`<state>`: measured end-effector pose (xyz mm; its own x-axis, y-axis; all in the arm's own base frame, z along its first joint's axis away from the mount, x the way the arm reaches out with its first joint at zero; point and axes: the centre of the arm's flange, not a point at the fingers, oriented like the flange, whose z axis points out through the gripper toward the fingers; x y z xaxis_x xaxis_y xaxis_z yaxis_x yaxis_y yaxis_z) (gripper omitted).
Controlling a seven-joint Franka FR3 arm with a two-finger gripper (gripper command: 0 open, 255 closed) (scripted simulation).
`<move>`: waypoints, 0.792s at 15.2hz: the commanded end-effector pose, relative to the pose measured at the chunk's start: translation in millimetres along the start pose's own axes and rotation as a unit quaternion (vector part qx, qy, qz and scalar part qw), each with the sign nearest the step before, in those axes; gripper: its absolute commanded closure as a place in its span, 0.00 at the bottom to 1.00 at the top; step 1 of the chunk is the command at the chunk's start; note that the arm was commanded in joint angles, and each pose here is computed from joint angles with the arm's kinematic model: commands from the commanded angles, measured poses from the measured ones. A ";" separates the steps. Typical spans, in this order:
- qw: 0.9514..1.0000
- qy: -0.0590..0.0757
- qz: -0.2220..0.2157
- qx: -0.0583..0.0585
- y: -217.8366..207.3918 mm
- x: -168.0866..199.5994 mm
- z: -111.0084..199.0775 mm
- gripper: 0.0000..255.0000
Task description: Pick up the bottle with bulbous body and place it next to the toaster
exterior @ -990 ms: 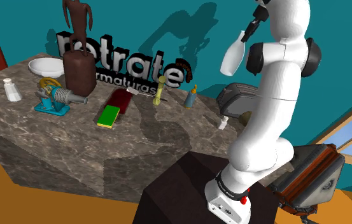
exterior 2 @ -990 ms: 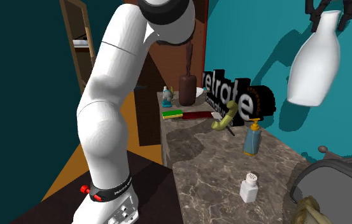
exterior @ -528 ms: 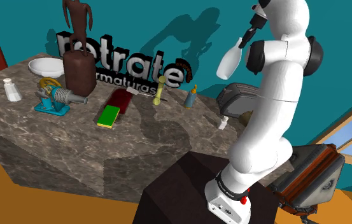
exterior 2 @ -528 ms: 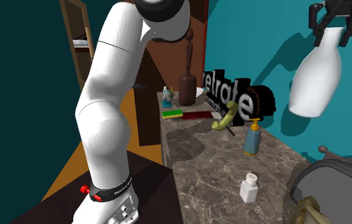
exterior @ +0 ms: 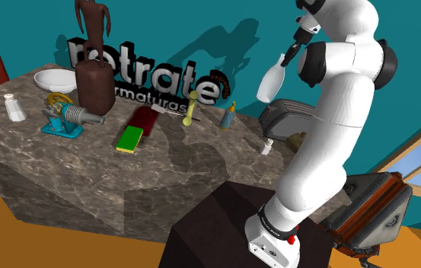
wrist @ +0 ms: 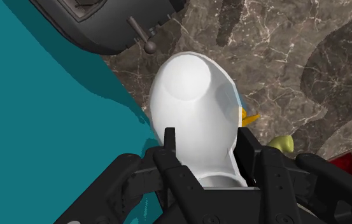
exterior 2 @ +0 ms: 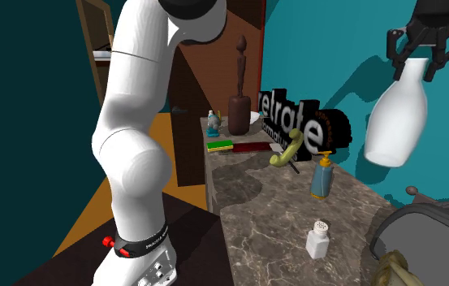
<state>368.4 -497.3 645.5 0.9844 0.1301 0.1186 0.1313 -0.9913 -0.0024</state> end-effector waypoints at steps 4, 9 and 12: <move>1.000 0.000 0.000 0.000 0.4 -3.8 25.8 1.00; 1.000 0.000 0.000 0.000 0.5 -6.9 52.0 1.00; 1.000 0.000 0.000 0.000 0.5 -8.8 67.7 1.00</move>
<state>366.8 -498.1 582.7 0.9844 0.1302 0.1186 0.1314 -0.9913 -0.0023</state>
